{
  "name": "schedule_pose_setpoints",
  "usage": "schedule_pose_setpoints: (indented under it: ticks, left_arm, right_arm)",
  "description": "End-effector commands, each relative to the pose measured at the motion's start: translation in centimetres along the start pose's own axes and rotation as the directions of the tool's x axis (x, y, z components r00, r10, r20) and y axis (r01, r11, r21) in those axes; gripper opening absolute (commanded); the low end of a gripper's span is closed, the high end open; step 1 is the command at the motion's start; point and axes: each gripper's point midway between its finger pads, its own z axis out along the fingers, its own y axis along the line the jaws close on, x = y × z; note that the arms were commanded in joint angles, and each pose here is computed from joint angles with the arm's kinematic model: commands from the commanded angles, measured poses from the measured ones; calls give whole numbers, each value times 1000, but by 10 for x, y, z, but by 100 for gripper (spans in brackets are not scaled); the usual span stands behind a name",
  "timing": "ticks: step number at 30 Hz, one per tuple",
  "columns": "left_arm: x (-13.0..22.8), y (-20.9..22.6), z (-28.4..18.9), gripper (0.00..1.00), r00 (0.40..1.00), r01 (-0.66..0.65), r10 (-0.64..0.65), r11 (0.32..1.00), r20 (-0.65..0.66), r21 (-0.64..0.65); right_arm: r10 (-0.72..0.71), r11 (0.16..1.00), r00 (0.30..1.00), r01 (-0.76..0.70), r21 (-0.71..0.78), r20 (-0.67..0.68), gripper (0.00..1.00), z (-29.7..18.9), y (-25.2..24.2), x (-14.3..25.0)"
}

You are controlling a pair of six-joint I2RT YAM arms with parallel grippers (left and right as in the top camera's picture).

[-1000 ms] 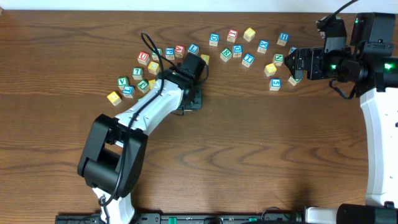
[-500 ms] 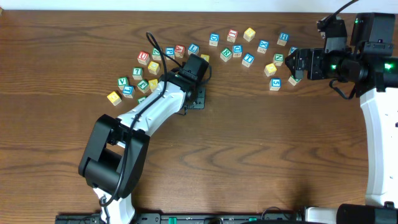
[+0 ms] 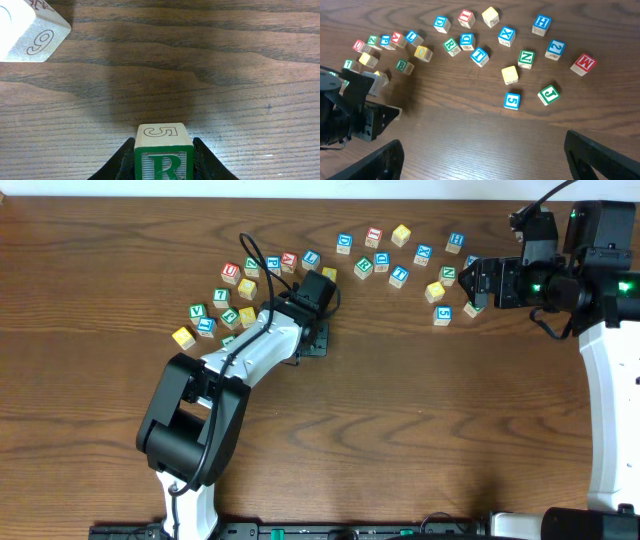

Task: Spell out ROBOT
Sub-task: 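Lower the green R block onto the open table area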

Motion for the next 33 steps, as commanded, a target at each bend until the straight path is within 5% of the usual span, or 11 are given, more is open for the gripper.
schedule_pose_setpoints:
  ticks: [1,5,13,33]
  left_arm:
    - [5,5,7,29,1000,-6,6,1000,-22,-18]
    - [5,5,7,30,1000,-6,6,1000,-22,-18]
    - [5,5,7,48,1000,1,-1,1000,-22,-18]
    - [-2,2,-17,48,997,73,-73,997,16,10]
  right_arm:
    - [-14,1000,1000,14,-2,-7,97,1,1,2]
    - [-14,1000,1000,14,-2,-7,97,1,1,1]
    - [-14,1000,1000,14,-2,-6,97,1,1,1]
    - [-15,1000,1000,15,13,-8,98,1,-1,2]
